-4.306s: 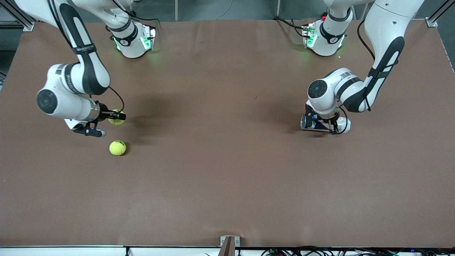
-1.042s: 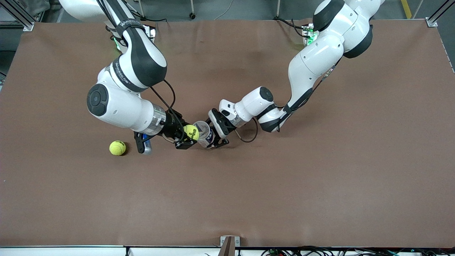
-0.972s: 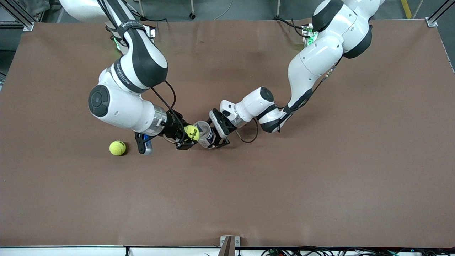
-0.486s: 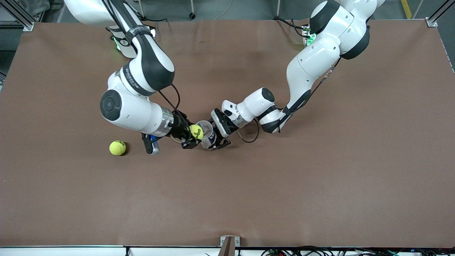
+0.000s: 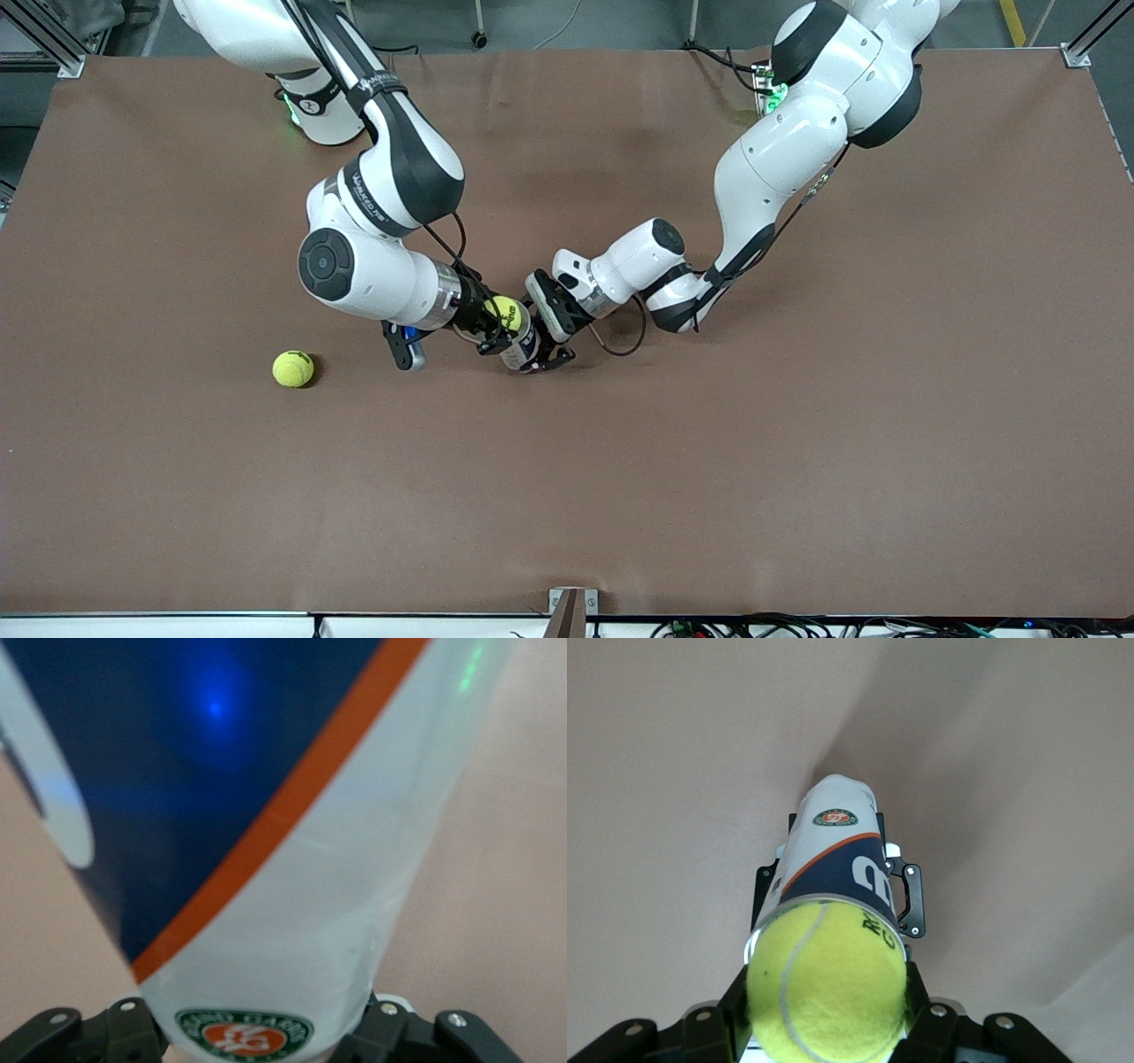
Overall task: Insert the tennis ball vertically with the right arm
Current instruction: 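Move the held ball with the right gripper over the can's open end, then release the ball into the can with the right gripper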
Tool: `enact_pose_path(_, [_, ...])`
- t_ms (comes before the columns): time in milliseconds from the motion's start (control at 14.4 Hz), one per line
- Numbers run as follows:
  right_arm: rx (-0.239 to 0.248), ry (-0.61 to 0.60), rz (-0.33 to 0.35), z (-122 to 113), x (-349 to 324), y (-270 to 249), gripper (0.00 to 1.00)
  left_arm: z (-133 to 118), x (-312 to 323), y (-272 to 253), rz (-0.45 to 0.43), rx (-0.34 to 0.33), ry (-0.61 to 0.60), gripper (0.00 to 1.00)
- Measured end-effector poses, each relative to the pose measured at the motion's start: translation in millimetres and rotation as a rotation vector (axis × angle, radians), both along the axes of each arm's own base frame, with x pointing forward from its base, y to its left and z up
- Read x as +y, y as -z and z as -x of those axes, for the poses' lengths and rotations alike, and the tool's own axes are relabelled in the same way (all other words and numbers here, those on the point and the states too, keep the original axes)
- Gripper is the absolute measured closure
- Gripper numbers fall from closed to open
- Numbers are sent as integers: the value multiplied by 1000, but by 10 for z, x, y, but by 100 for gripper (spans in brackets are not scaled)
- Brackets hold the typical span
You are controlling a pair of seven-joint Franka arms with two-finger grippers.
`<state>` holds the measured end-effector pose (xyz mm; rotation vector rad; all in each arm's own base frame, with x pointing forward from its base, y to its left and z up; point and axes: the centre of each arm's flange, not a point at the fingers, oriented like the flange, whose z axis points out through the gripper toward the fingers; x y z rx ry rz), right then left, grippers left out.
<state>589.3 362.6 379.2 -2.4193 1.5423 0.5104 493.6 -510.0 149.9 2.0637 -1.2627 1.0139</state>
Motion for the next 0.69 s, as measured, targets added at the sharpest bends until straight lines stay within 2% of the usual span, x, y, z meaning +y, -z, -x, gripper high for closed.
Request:
enact_pose_path(556, [-8, 1, -1, 0, 14, -1, 30, -13, 13, 0, -1, -5, 0, 27])
enact_pose_path(694, [-21, 7, -5, -17, 12, -17, 14, -23, 21, 1, -2, -7, -1, 26])
